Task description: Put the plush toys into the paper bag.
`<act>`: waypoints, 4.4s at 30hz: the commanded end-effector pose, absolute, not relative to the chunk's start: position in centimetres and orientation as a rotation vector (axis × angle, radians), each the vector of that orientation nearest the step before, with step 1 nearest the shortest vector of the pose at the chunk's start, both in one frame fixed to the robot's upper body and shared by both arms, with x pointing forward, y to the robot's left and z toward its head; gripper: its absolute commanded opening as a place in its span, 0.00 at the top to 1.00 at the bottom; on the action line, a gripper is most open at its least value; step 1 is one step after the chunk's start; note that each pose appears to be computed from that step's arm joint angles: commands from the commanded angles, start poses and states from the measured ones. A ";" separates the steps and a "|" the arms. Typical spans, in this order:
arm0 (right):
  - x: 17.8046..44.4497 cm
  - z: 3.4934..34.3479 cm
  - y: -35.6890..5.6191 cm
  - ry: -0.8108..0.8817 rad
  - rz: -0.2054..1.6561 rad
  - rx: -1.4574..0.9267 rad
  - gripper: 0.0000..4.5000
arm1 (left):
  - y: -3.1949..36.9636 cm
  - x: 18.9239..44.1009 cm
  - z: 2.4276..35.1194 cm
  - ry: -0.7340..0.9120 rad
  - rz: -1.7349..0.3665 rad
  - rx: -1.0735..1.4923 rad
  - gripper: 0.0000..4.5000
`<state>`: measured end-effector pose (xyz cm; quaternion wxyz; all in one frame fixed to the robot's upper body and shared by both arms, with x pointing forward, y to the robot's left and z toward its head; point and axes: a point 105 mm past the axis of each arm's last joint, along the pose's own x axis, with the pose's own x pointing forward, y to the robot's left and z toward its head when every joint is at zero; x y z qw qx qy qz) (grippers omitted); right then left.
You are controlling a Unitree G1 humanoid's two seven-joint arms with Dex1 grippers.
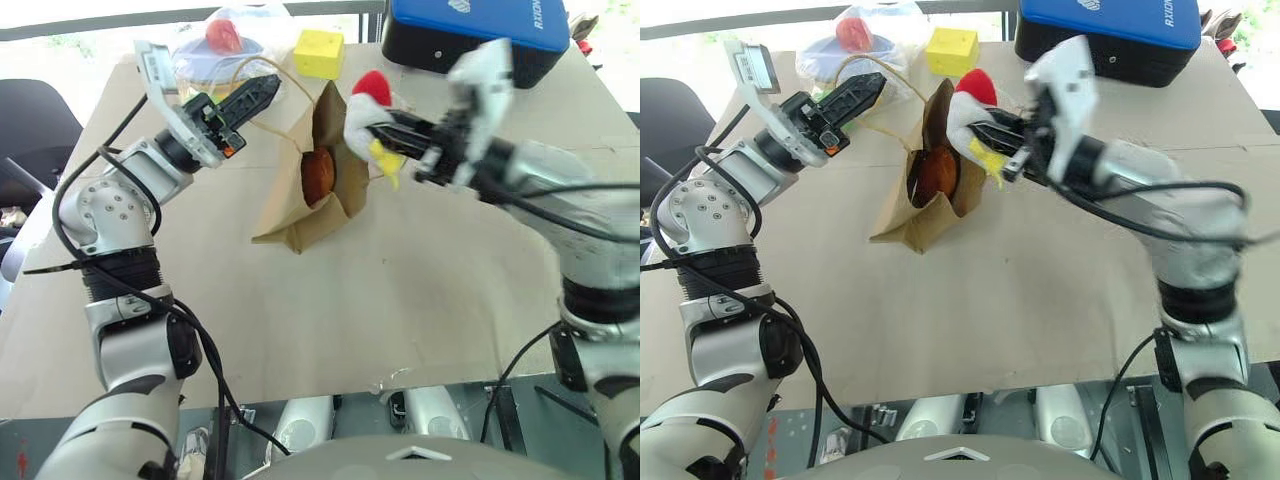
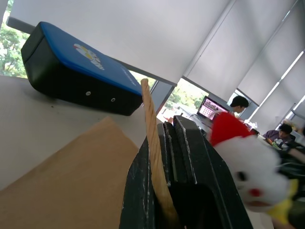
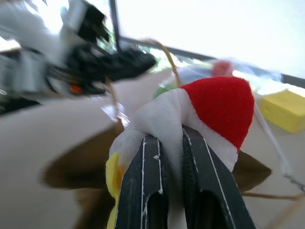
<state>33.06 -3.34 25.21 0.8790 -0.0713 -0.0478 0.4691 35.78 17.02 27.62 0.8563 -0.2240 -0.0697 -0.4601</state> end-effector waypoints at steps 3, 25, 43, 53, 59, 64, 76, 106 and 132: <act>33.9 24.1 -0.8 -0.123 1.045 -0.238 1.00 | 17.4 34.7 29.0 -0.207 -0.973 -0.454 1.00; 33.1 25.0 -3.1 -0.115 1.037 -0.337 0.47 | 18.2 34.3 28.3 -0.212 -0.926 -0.465 1.00; 34.0 21.8 -11.3 0.134 0.629 -0.097 0.47 | 18.6 33.9 28.6 -0.228 -0.911 -0.448 1.00; 35.8 20.9 -9.7 0.133 0.654 -0.016 0.89 | 18.8 33.6 28.6 -0.231 -0.904 -0.438 1.00; 32.7 25.1 -8.9 -0.029 0.847 0.160 0.98 | 18.4 33.6 28.7 -0.217 -0.935 -0.409 1.00; 27.1 31.1 -8.0 -0.260 1.077 0.270 0.98 | 18.4 34.5 29.9 -0.174 -1.035 -0.330 1.00; 24.7 32.6 -7.4 -0.221 0.998 0.163 0.98 | 11.9 40.8 30.1 -0.080 -1.251 0.134 1.00; 21.5 24.1 -13.3 0.165 0.901 -0.199 0.39 | 15.4 33.6 26.7 0.020 -1.463 -0.105 0.00; 26.5 17.2 -8.1 0.133 1.089 -0.291 0.99 | 18.5 30.9 25.6 0.194 -1.430 0.232 0.00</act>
